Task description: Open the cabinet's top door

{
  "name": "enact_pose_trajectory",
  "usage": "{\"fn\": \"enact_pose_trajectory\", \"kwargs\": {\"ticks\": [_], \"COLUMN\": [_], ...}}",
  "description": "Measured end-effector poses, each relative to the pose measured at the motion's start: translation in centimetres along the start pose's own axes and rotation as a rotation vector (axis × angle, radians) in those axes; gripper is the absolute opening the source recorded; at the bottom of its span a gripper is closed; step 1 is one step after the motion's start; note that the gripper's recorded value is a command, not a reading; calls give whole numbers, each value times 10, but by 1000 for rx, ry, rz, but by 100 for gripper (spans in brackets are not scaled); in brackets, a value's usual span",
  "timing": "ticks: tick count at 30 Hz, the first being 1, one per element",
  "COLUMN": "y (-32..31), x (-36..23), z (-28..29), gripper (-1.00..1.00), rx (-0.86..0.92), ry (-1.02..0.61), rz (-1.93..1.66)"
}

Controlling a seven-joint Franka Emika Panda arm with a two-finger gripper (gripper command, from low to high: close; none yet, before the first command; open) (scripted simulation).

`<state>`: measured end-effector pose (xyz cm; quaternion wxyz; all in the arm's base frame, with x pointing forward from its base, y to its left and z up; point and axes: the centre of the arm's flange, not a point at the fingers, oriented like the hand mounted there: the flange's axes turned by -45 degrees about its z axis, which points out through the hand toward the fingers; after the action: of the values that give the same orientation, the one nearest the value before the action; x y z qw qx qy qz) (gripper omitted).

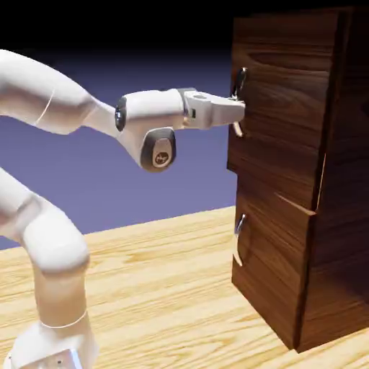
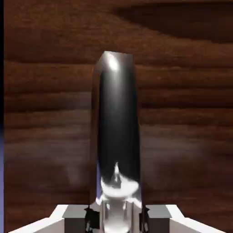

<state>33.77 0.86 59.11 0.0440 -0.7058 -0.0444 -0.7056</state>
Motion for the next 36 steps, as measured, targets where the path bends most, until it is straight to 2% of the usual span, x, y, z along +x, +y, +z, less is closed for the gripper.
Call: {"fn": "enact_pose_trajectory", "kwargs": {"ticks": [5,11,20,36], "y": [7,5,4,71], "x": [3,6,1,1], "z": [-7,0,-6,-78], "gripper": [-100,-100,-100,-100], "rx": [56,41,27,381], "ry": [28,55,6,3], "rz": [9,12,1,-2]}}
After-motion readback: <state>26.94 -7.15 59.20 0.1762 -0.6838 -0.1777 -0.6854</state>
